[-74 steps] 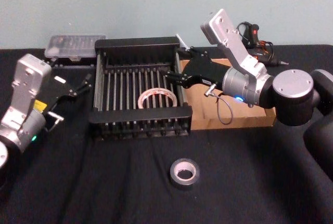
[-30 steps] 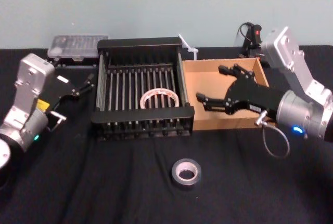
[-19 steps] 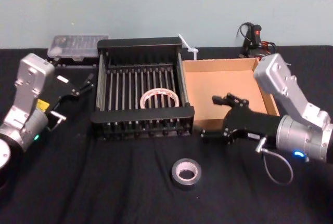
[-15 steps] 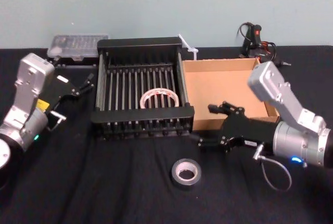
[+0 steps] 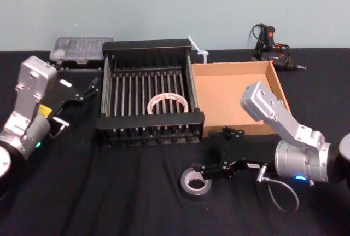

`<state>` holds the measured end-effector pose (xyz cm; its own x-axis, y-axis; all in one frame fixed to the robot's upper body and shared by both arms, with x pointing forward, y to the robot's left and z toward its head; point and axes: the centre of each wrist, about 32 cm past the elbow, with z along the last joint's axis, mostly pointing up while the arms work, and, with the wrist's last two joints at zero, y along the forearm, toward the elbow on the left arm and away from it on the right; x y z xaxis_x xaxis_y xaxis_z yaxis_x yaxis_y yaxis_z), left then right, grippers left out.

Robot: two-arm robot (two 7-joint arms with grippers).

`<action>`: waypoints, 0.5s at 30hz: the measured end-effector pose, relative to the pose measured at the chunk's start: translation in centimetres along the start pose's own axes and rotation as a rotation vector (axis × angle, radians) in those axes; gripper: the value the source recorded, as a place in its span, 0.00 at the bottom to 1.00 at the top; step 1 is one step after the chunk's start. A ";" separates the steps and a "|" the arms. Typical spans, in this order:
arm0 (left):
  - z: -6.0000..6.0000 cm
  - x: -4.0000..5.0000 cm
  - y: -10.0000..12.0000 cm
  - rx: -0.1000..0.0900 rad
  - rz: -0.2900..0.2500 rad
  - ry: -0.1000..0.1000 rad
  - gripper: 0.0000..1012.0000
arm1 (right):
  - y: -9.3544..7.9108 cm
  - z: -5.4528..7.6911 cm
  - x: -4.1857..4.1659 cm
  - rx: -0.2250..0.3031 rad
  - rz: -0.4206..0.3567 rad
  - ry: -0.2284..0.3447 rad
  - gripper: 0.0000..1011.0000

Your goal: Pick up the white tape and place it into the black box , Pick up the silver tape and place it into the brown box.

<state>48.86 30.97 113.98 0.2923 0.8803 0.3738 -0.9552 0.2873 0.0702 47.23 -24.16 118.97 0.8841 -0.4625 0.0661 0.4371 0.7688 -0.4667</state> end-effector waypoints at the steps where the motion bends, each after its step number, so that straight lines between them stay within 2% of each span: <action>1: 0.0 0.00 0.0 0.000 0.000 0.000 0.99 | 0.1 0.0 0.00 -0.004 0.001 0.000 0.99; 15: 0.0 0.00 0.0 0.000 0.000 0.000 0.99 | 0.8 -0.6 -0.04 -0.049 0.021 0.003 0.99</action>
<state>48.86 30.97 113.98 0.2923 0.8803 0.3738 -0.9552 0.2874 0.0703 47.46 -23.76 118.06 0.8924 -0.4480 0.0539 0.4101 0.7555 -0.5109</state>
